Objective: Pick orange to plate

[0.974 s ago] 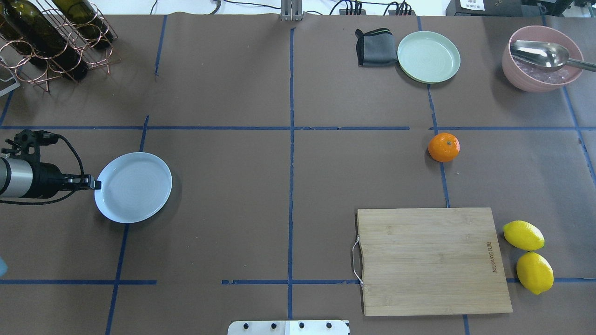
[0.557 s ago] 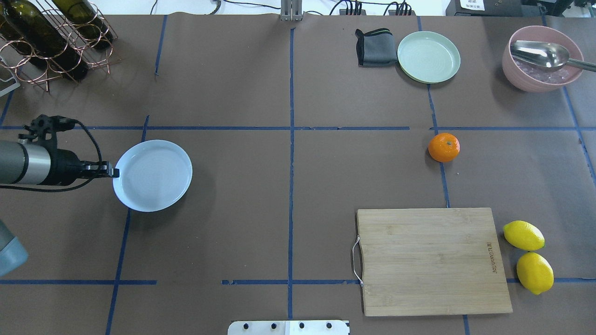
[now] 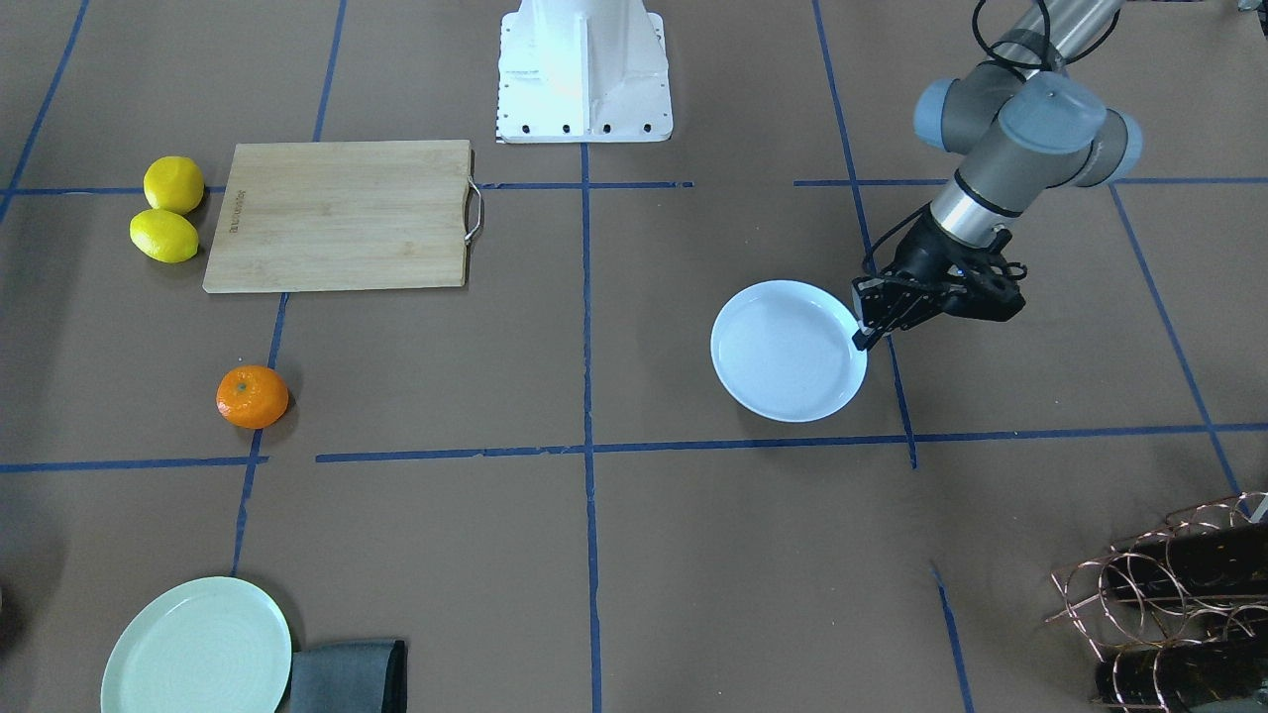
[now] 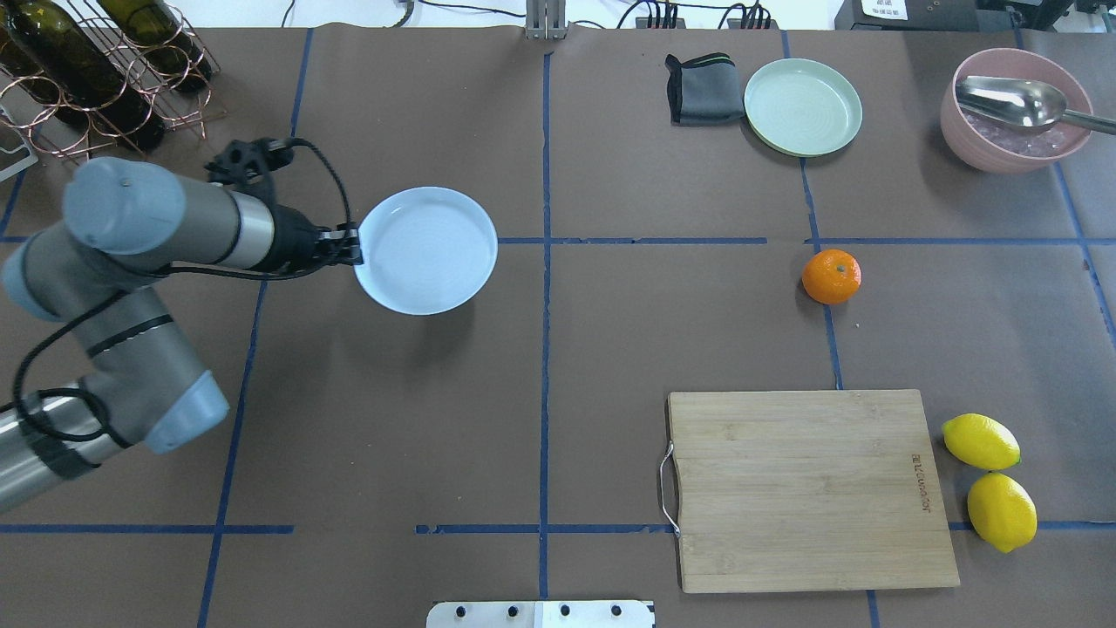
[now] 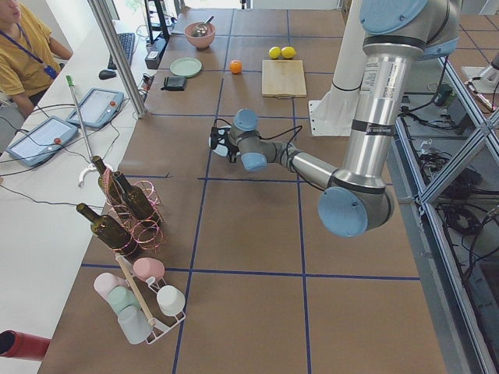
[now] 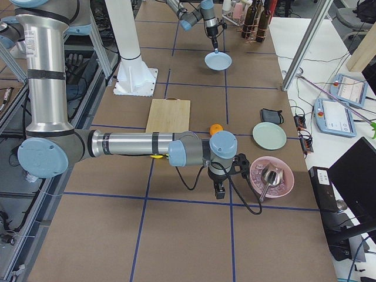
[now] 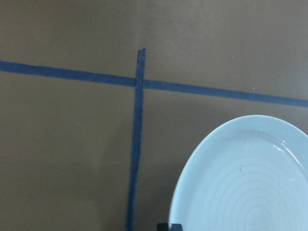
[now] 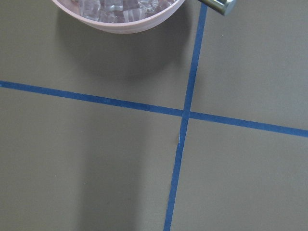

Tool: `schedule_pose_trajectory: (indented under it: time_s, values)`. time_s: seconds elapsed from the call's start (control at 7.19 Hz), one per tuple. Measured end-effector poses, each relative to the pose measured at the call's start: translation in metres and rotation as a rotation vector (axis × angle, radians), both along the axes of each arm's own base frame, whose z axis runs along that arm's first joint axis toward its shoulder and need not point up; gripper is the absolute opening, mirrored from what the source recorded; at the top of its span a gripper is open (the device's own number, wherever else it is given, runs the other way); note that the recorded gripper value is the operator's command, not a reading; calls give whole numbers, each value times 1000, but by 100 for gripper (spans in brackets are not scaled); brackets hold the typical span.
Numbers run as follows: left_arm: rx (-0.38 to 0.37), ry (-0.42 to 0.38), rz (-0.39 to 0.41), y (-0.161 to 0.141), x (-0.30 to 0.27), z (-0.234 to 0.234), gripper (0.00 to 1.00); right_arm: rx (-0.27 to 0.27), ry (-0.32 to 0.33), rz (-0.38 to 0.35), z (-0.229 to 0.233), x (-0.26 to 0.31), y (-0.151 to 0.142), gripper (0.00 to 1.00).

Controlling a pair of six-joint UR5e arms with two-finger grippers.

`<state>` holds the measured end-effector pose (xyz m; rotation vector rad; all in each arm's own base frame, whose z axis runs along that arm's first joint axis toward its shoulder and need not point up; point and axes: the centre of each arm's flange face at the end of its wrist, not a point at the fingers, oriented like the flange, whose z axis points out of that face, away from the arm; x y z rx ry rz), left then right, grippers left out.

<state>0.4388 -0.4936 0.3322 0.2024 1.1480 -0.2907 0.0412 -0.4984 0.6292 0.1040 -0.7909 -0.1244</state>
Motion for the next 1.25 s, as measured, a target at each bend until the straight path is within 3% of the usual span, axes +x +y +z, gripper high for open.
schedule_pose_trajectory:
  time_s: [0.42,0.56,0.7,0.97,1.25]
  values:
    - [-41,25,-24,21,103,-55,0,-2,2,0,1,0,0,100]
    - [-43,18,-28,24,116,-57,19,-2,2,0,1,0,0,100]
    - [-42,10,-30,27,123,-56,99,-3,2,0,1,0,0,100]
    - [-36,5,-28,28,125,-55,100,3,3,-1,0,0,-1,100]
    - [29,-51,34,26,112,-57,100,36,-1,-11,-12,-3,-2,100]
